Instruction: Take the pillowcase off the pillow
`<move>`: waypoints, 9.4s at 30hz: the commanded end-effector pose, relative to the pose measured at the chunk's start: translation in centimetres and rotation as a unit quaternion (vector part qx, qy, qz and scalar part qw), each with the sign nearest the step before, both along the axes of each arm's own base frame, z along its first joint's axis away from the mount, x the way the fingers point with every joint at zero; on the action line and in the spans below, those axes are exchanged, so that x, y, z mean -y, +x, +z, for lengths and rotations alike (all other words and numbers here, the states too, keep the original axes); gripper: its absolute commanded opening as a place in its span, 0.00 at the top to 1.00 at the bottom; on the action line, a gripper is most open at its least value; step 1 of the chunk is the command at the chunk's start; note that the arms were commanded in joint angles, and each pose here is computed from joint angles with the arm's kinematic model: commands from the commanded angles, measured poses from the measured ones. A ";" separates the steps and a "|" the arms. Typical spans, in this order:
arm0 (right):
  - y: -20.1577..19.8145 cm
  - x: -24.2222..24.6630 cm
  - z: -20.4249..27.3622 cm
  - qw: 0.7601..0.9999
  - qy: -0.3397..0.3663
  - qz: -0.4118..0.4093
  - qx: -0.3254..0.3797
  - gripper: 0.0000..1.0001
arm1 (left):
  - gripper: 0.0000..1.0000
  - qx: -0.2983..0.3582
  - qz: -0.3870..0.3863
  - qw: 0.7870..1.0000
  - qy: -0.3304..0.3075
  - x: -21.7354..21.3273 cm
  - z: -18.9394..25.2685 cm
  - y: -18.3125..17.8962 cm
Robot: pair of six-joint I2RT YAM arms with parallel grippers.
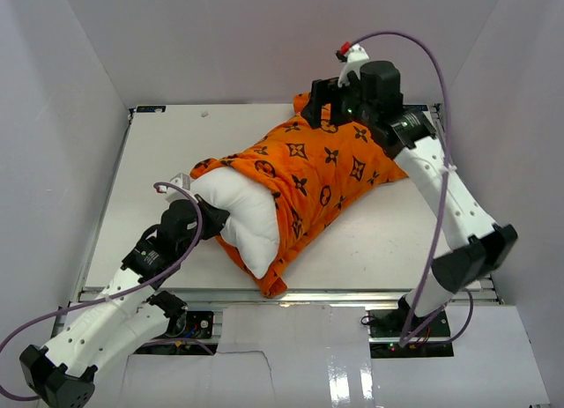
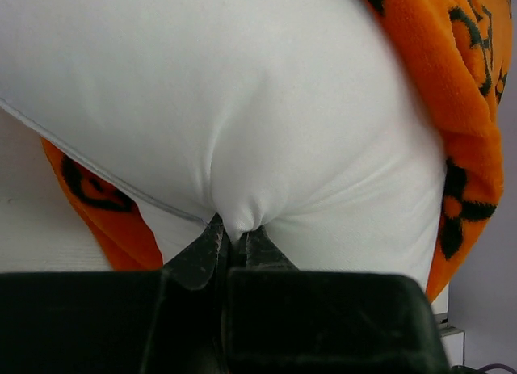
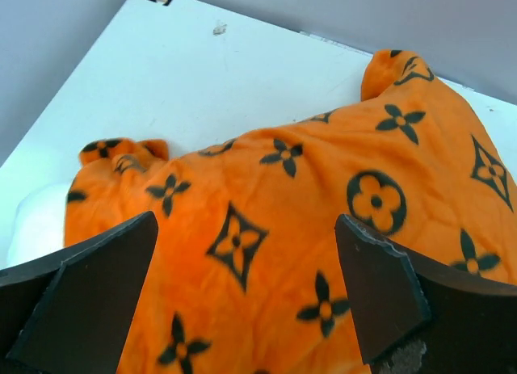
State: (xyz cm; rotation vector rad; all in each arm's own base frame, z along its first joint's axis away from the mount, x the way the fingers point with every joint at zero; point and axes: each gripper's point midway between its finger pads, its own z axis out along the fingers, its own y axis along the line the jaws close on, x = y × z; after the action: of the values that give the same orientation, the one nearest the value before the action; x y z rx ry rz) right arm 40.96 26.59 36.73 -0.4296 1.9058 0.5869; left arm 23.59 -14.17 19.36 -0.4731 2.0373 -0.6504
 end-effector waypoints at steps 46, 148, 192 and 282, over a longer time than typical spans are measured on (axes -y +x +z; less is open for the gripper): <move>-16.4 9.4 -23.7 0.979 0.001 -0.202 -0.023 0.92 | 1.00 0.071 -0.189 0.976 -0.077 6.4 13.2 -2.0; 2.1 5.9 0.0 0.998 0.053 -0.046 0.008 0.07 | 1.00 0.105 0.007 0.993 -0.049 -4.4 6.8 -5.5; -19.2 3.2 -18.5 0.985 0.049 0.155 -0.057 0.08 | 1.00 0.094 -0.061 0.993 -0.046 0.8 9.1 -1.8; 12.4 4.2 -13.9 0.970 -0.212 -0.113 -0.018 0.92 | 1.00 0.185 -0.125 0.973 -0.058 -1.7 17.2 -8.3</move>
State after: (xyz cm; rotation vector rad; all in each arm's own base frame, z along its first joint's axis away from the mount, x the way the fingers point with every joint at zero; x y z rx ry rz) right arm 46.69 31.39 21.22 -0.7841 2.0692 0.3315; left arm 16.35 -15.02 29.32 -0.1039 1.9249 -0.9356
